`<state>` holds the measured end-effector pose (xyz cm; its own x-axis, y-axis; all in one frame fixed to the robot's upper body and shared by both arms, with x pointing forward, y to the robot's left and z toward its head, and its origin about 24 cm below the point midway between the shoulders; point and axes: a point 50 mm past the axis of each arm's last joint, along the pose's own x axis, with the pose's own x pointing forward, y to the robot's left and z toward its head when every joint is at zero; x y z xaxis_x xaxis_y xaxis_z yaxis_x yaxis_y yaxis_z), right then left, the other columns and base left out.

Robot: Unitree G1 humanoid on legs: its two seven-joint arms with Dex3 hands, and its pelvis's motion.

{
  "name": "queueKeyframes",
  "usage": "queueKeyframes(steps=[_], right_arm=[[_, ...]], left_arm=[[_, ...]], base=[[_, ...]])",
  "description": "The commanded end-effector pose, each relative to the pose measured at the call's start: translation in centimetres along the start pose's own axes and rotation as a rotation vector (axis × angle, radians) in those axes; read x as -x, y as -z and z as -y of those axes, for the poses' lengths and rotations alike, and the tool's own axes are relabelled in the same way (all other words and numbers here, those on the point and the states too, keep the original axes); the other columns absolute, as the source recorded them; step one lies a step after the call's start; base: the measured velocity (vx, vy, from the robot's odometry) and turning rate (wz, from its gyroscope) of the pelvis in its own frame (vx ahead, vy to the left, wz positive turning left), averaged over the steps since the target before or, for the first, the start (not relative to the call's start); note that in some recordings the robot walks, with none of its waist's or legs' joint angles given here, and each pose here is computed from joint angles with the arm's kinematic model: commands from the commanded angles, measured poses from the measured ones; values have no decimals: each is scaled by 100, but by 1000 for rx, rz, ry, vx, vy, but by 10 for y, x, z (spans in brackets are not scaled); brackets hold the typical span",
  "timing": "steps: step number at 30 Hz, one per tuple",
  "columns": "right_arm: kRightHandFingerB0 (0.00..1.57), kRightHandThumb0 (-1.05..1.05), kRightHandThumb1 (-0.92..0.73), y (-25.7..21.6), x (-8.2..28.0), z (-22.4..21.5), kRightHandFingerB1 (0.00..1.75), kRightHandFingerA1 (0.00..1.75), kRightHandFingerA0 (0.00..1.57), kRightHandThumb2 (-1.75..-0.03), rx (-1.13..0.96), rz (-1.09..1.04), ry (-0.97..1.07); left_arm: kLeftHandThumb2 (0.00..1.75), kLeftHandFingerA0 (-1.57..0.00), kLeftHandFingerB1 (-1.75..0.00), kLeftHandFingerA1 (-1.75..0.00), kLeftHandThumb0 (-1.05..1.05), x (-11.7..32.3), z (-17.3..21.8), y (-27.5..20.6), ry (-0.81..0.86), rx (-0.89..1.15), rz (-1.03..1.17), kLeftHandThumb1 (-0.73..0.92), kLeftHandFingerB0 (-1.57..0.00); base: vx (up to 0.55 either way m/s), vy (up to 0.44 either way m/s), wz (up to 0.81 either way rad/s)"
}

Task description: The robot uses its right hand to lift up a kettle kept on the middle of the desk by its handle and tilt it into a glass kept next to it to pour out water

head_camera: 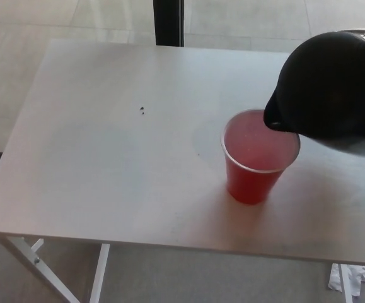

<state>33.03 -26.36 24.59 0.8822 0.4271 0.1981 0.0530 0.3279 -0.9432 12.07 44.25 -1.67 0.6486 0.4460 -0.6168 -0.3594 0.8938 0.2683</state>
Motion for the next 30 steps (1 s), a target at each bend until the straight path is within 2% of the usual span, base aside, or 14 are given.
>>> queueKeyframes(steps=[1,2,4,7,10,15,16,17,19,20,21,26,27,30], right_arm=[[71,-22,-74,-13,-1,24,159,174,84,-74,78,94,26],[70,-22,-75,-14,-1,25,158,175,83,-71,76,97,28],[69,-21,-70,-14,-1,26,163,175,83,-80,69,100,27],[66,-21,-67,-14,-1,29,168,175,85,-89,75,103,29],[66,-20,-67,-16,-3,29,169,175,86,-92,74,109,25],[64,-20,-65,-21,-10,26,165,175,84,-87,118,95,-22],[64,-21,-66,-20,-12,25,163,175,83,-86,119,90,-24],[62,-19,-63,-20,-12,24,164,175,83,-88,121,86,-24],[64,-17,-62,-20,-12,24,162,175,84,-90,128,78,-11],[68,-20,-66,-18,-13,23,150,175,83,-81,142,65,1],[78,-16,-67,-15,-14,24,110,170,87,-79,147,45,27],[76,-11,-53,-11,-14,32,166,175,91,-115,146,-31,82],[77,-12,-52,-10,-14,32,165,175,91,-116,151,-39,84],[86,-14,-55,-3,-13,32,115,163,92,-95,180,-139,86]], left_arm=[[67,-47,-50,-56,-81,2,-9,-8,-21,-1,7,89,-32],[109,-44,-59,-64,-83,1,-9,-7,-24,16,7,71,-31],[66,-48,-53,-59,-84,1,-9,-8,-21,6,6,89,-33],[111,-43,-57,-64,-80,2,-9,-8,-22,-22,5,70,-27],[66,-48,-53,-58,-84,2,-9,-8,-23,-12,6,90,-33],[66,-48,-53,-57,-85,3,-11,-6,-28,-10,1,89,-34],[110,-43,-59,-63,-83,3,-11,-5,-25,-12,0,71,-30],[66,-47,-51,-56,-85,4,-11,-4,-22,-14,-2,90,-32],[67,-46,-51,-56,-84,4,-10,-2,-16,0,-5,90,-31],[110,-44,-59,-63,-84,4,-10,-3,-19,-3,-4,72,-30],[66,-50,-50,-55,-83,3,-10,-3,-27,-6,-4,90,-35],[66,-50,-51,-55,-84,3,-11,-6,-29,1,6,89,-35],[110,-44,-59,-63,-82,3,-11,-7,-27,-5,6,72,-31],[110,-45,-59,-64,-81,3,-11,-6,-24,1,1,70,-31]], base=[[0,0,0],[0,0,0],[0,0,0],[0,0,0],[0,0,0],[0,0,0],[0,0,0],[0,0,0],[0,0,0],[0,0,0],[0,0,0],[0,0,0],[0,0,0],[0,0,0]])
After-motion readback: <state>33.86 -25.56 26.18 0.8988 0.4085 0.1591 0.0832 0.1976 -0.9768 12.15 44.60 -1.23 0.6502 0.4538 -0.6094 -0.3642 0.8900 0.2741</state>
